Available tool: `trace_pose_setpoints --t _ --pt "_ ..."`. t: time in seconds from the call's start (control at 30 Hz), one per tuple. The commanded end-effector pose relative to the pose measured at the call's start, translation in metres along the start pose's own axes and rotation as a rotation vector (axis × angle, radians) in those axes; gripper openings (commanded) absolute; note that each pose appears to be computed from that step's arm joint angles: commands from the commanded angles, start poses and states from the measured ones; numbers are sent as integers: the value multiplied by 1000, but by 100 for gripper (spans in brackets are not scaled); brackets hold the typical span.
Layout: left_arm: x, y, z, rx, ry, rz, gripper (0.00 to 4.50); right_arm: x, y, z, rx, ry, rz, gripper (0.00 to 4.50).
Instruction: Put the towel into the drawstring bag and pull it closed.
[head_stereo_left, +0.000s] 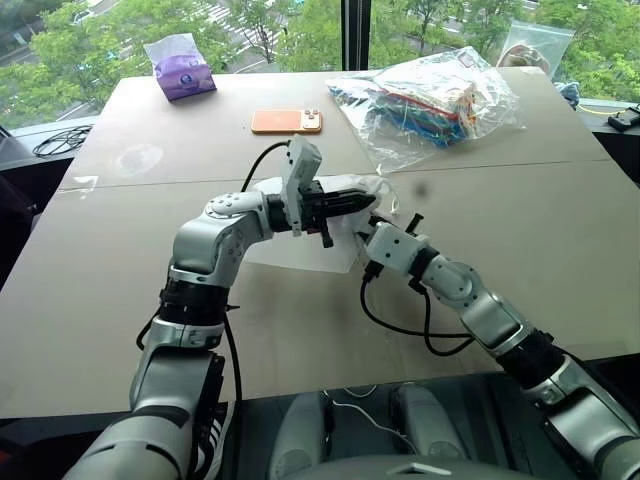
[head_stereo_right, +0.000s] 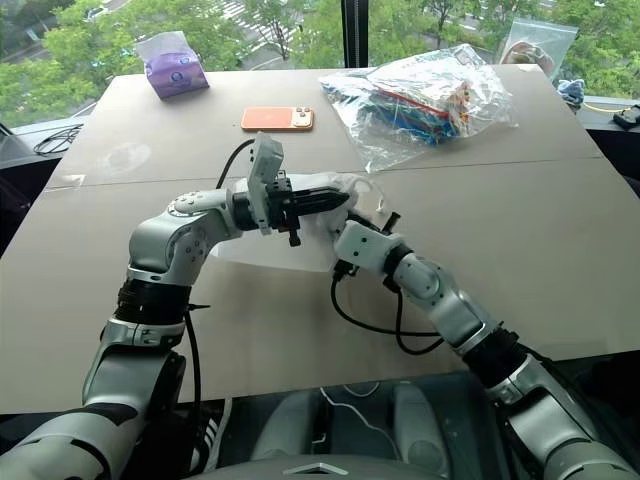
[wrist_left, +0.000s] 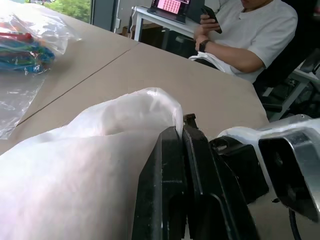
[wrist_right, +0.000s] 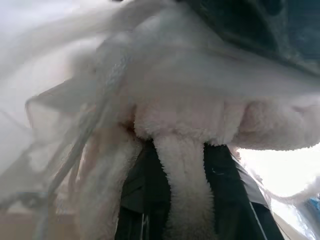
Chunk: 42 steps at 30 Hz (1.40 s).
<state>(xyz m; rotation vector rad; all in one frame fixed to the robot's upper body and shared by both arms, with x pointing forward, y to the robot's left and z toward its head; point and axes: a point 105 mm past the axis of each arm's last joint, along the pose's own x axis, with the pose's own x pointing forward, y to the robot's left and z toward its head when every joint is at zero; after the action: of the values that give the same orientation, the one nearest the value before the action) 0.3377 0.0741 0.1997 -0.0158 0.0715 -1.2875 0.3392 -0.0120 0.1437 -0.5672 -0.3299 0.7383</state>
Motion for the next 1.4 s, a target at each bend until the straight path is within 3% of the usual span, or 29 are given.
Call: trace_pose_setpoints --t 0.03,0.13,0.17,0.3,0.4,0.47,0.6,0.67,0.73,0.77,0.87,0.97,1.17,1.27,1.4 --pt "2 -20 8 25 -20 -103 0 2 -22 24 483 -128 -140 17" --pt "-2 -22 10 15 -35 -125 0 -2 -10 34 896 -184 -54 17" --pt "-3 -22 12 14 -42 -130 0 -4 -6 39 982 -204 7 17" --pt "-7 -22 18 -8 -66 -149 0 -10 -22 34 1264 -212 -26 17" --pt "-8 -28 18 -33 -64 -186 0 -11 -30 47 1487 -280 18 17" --pt "-8 -30 15 -38 -52 -193 0 -9 -27 51 1648 -258 60 17" --pt "-6 -29 14 -33 -53 -186 0 -3 -20 42 1749 -124 18 17" --pt "-4 -26 15 -25 -62 -177 0 -1 -27 36 1790 -110 -67 116" --pt "-2 -20 16 -7 -66 -148 0 -2 -34 35 1845 -122 -120 183" --pt "-2 -15 16 3 -65 -129 0 -3 -35 34 1829 -104 -129 249" --pt "-2 -1 17 52 -68 -61 0 -9 -23 22 1635 58 -133 372" --pt "-4 18 23 100 -90 28 0 -26 -13 8 1439 164 -119 372" --pt "-6 35 32 141 -124 94 0 -64 -17 14 1209 139 -8 372" --pt "-4 36 36 144 -142 101 0 -81 -21 22 981 107 62 372" --pt "-3 35 35 145 -140 99 0 -93 -41 -5 538 207 8 372"
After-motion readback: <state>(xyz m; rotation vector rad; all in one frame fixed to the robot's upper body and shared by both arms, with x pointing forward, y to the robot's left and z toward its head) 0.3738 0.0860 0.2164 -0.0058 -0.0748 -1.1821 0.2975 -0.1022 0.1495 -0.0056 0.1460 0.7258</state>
